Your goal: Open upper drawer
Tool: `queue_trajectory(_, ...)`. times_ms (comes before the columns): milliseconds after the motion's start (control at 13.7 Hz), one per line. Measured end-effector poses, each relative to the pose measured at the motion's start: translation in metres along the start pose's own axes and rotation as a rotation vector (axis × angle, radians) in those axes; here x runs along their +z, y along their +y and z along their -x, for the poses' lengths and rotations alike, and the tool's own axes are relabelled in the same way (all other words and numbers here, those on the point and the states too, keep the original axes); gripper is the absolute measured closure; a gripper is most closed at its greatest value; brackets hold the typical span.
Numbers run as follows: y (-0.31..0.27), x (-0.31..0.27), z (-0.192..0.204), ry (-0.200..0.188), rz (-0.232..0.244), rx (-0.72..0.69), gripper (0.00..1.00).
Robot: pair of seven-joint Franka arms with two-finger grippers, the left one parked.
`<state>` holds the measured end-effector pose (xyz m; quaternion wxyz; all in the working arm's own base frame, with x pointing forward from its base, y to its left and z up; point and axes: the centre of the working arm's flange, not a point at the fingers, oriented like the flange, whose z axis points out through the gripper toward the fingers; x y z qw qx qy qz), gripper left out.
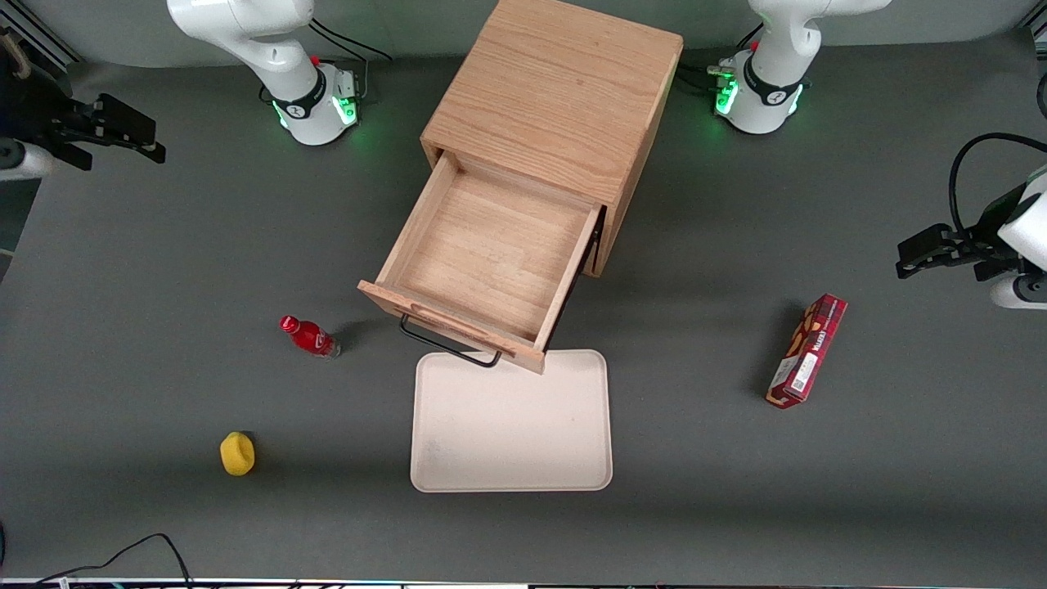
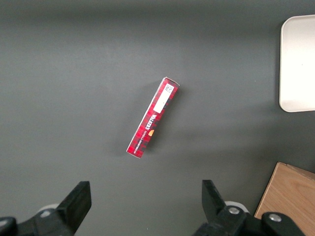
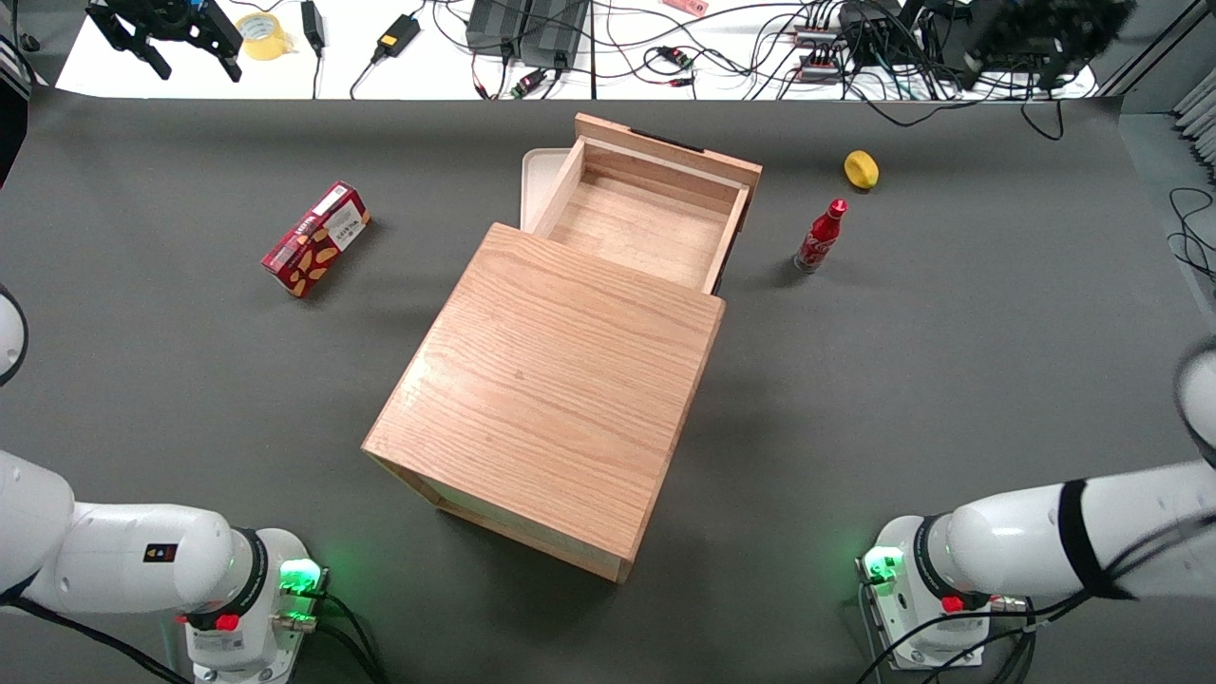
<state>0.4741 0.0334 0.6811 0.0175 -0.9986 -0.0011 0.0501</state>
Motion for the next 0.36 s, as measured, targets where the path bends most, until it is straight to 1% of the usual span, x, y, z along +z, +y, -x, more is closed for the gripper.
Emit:
queue_trajectory(73, 0.006, 0.013, 0.019, 0.021, 0.009, 0.008, 0.00)
queue_trajectory(219, 0.012, 0.039, 0.045, 0.032, 0.029, 0.025, 0.00)
queue_trajectory(365, 0.014, 0.048, 0.049, 0.039, 0.032, 0.077, 0.00)
